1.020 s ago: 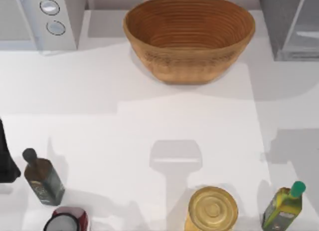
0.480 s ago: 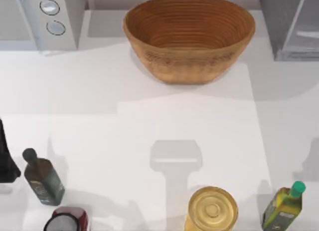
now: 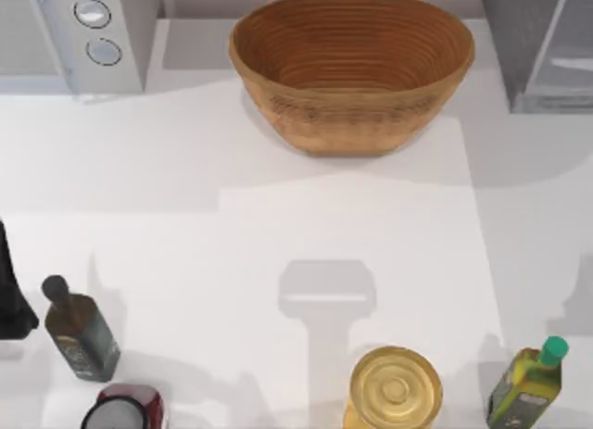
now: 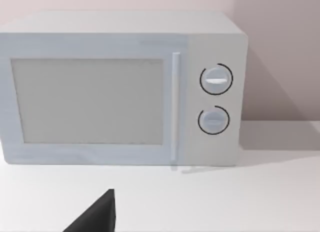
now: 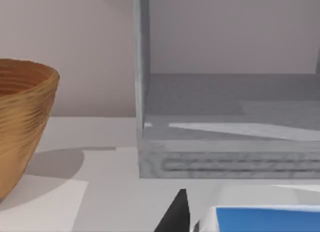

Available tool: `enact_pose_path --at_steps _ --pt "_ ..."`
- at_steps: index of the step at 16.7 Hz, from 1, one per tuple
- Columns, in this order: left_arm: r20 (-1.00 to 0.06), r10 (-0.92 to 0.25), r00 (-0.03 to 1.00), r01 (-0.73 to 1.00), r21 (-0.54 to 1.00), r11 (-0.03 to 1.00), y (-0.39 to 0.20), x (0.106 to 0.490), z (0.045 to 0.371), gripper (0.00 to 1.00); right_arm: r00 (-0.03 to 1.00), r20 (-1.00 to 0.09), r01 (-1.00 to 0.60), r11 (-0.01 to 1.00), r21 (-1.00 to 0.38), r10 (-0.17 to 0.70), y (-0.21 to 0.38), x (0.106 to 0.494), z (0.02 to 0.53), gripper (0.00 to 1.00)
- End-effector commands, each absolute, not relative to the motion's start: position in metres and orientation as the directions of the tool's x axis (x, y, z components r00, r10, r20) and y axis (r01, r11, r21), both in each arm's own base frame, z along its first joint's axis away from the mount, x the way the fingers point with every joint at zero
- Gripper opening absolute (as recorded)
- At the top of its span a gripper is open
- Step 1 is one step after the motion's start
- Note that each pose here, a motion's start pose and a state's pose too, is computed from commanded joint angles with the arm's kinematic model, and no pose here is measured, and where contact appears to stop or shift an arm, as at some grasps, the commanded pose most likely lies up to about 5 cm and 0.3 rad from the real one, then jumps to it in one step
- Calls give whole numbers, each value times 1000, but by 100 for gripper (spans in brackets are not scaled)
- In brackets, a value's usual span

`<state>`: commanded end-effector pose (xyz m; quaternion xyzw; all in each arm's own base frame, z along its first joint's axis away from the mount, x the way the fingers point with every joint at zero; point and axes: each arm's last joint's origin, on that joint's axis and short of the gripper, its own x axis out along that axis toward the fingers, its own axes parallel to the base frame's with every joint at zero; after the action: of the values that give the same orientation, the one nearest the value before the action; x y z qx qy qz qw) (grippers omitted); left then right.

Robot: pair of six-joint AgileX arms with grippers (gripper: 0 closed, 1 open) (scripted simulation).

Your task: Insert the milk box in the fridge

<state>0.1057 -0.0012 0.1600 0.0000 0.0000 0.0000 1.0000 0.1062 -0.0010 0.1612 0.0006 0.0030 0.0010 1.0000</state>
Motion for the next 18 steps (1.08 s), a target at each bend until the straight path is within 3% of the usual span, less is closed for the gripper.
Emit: enact_pose_path --at_steps 8,12,15,18 --pt "0 0 1000 0 0 1000 -1 106 160 100 999 1 -32 999 -32 32 -6 141 214 0" --pt "0 0 1000 0 0 1000 -1 106 160 100 995 -72 -72 997 -17 70 -13 205 228 0" --pt "0 0 1000 0 0 1000 -1 106 160 100 985 -147 -88 996 9 88 -23 268 208 0" --pt "0 0 1000 0 0 1000 -1 106 160 100 988 -138 -74 997 16 76 -41 323 184 0"
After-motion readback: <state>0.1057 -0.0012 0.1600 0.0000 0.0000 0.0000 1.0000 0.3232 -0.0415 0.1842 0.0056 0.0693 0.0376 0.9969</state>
